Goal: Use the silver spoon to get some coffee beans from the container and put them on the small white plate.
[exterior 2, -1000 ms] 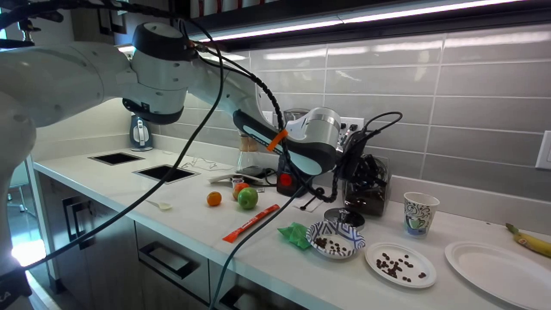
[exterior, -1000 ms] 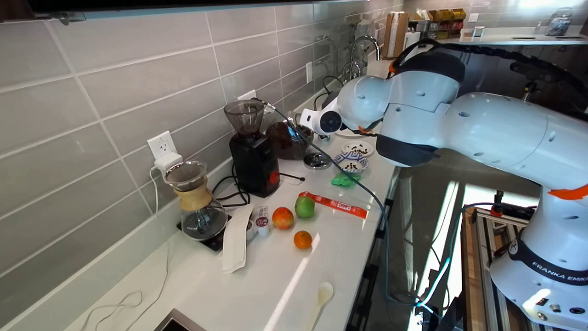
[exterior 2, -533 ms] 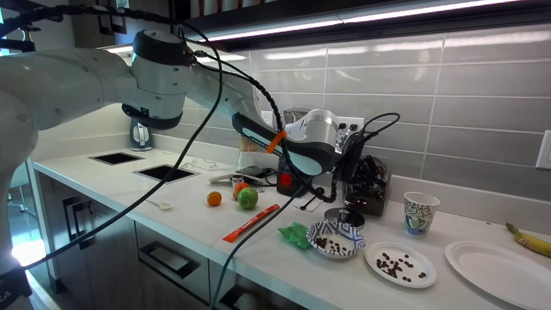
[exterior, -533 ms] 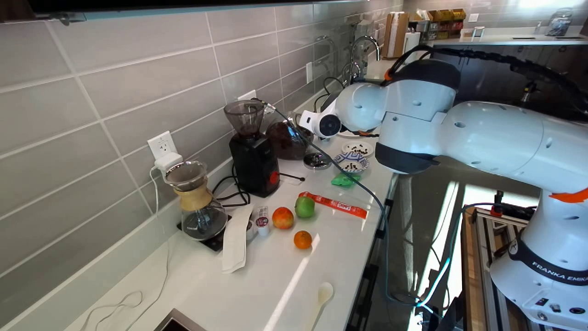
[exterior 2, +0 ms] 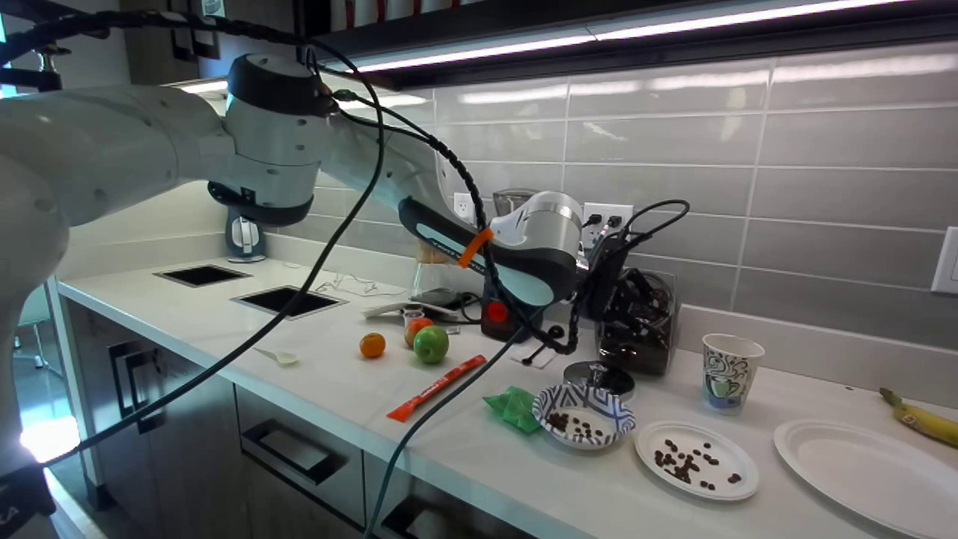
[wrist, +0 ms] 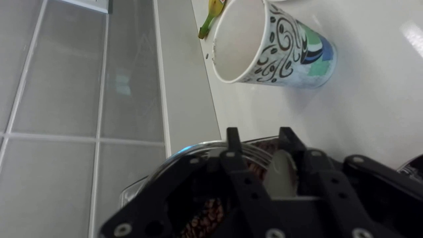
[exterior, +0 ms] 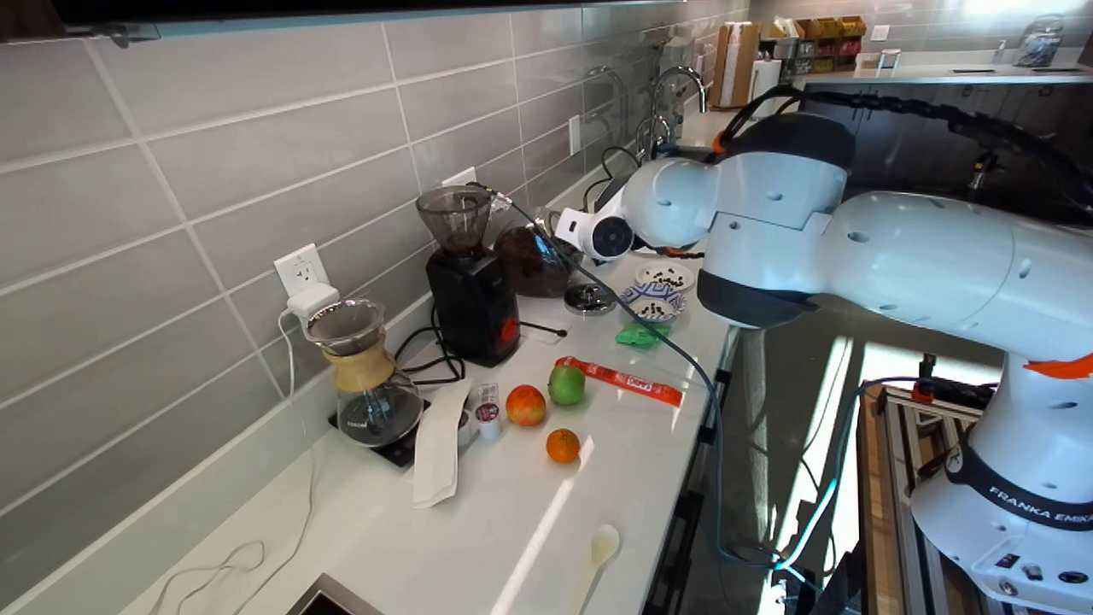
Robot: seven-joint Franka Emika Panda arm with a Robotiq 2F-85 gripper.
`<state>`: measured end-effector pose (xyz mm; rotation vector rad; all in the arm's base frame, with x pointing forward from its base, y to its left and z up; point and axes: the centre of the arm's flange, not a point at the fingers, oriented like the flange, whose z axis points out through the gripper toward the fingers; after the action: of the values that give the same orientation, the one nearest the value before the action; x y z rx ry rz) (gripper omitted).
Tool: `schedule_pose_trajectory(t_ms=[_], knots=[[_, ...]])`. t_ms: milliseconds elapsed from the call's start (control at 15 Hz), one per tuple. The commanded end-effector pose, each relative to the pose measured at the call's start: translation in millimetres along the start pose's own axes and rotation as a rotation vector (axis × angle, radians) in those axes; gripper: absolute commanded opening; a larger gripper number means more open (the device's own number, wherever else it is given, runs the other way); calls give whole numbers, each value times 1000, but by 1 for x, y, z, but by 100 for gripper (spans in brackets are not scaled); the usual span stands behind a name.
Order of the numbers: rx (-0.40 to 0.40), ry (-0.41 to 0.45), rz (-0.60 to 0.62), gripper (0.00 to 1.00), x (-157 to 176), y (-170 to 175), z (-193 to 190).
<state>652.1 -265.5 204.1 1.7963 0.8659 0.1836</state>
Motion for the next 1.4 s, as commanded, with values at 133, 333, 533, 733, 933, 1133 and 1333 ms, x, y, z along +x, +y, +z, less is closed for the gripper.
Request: schedule_pose_trajectory(t_ms=[133,333,533,733,933,1133,1333], knots=[[17,-2,16,81,4,-8,-14],[40,-22,18,100,-4,-6,-21],[73,-52,41,100,-22,-5,-27],[168,-101,116,100,-46,0,-35],[254,-126,213,100,-74,8,-52],[312,-120,334,100,-102,24,-67],[359,-96,467,100,-124,46,-76]])
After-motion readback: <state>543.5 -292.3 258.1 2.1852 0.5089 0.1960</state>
